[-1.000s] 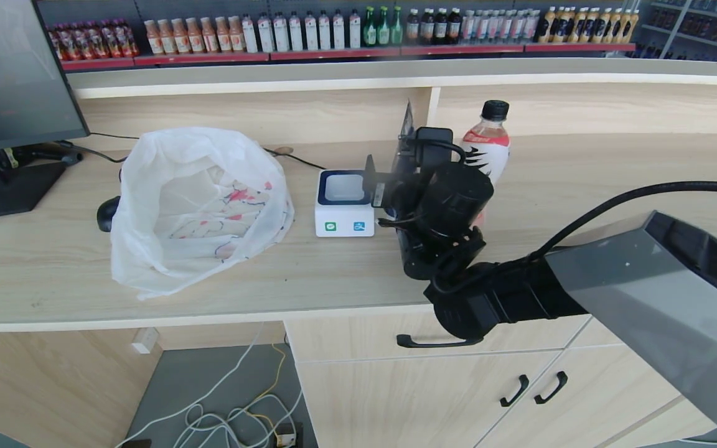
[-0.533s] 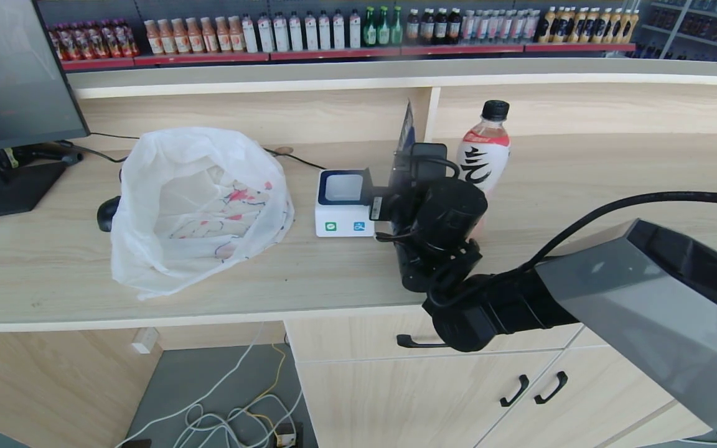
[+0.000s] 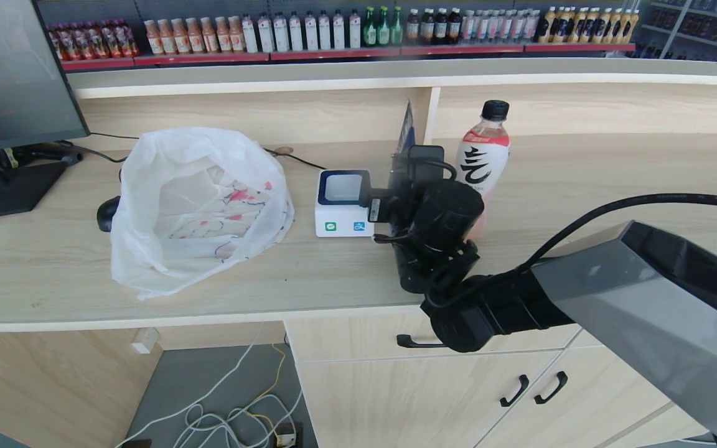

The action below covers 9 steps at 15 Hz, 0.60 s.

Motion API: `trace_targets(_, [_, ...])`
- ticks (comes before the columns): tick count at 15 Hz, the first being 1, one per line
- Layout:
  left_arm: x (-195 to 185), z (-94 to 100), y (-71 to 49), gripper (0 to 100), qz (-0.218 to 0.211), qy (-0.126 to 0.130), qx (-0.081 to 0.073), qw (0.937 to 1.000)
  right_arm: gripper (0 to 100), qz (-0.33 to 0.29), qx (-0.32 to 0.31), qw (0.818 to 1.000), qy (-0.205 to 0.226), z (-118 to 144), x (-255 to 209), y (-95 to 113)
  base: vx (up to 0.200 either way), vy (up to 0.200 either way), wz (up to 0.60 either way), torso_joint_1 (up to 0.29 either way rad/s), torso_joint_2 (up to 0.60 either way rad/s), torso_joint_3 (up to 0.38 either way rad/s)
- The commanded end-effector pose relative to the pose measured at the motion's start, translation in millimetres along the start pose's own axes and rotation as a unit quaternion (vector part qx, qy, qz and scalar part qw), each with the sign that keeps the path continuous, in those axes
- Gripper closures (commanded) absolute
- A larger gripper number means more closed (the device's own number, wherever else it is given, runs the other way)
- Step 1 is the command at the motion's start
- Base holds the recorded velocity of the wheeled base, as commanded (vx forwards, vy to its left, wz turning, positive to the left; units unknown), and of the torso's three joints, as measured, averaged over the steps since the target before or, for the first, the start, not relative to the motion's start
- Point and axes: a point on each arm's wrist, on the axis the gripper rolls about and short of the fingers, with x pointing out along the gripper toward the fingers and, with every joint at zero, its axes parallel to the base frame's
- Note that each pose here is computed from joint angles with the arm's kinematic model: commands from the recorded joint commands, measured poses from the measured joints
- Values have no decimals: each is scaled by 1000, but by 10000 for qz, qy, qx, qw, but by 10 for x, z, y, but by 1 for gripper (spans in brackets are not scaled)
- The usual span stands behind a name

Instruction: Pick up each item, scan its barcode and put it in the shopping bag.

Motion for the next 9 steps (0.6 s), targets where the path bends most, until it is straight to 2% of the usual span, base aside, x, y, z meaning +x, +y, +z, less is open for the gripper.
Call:
trace_targets(1, [0,0,0,0,2,0,-4,10000,0,3,-9,10000,7,-19,4,7,0,0,0,0,0,0])
trace_targets(9, [0,0,0,0,2,0,-4,10000,0,-17,10,10000,-24,-69,72,46,0,0,0,0,0,0])
